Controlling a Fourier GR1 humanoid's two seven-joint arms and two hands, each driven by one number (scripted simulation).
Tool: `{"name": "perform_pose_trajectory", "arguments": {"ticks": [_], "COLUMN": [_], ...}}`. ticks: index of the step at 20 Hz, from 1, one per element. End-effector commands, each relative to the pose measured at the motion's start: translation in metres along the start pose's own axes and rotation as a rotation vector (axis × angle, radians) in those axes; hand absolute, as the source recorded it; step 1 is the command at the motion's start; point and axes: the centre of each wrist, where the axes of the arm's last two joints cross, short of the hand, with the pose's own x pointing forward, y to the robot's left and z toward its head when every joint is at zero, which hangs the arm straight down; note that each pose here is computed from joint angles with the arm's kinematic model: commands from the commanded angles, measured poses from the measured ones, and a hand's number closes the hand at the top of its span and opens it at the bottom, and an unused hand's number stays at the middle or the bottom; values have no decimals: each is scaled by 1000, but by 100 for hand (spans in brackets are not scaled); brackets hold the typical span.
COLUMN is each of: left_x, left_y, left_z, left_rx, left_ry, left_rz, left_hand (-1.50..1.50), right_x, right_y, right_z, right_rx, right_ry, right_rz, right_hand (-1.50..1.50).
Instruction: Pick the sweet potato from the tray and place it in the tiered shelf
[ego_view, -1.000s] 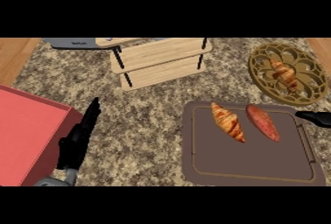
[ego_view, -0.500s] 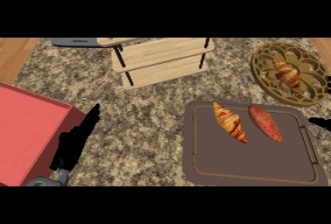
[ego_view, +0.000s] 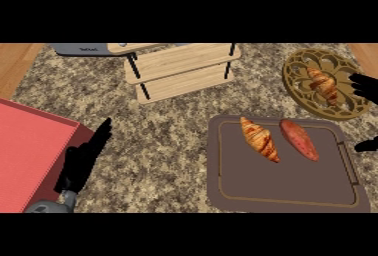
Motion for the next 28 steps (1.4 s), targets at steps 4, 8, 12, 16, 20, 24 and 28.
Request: {"name": "perform_pose_trajectory", "arguments": {"ticks": [4,8,12,16,20,24,28], "left_x": [0,1,1,-7,-5,-10,-16], "left_y": [3,2,-10,-4,12,7,-4], "left_z": [5,0,1,-2,-4,-6,-8], "left_rx": [-7,-9,-13,-4,2,-3,6], "left_ry": [-3,5,-13,4,16,-6,4], "left_rz": [-13,-15,1,11,3,12,-12], "left_hand": [0,0,0,0,0,0,0], "right_x": [69,101,97,117,93,112,91], "right_y": [-1,33,87,123,161,161,155], "right_z": [-1,-17,-42,-44,-55,-70,-41], "right_rx": [33,-34,-11,82,96,99,89], "right_ry": [198,284,307,339,418,494,506], "right_rz": [587,790,791,768,761,799,795], "right_hand": [-150,-150,-150,-150,-150,-150,-150]}}
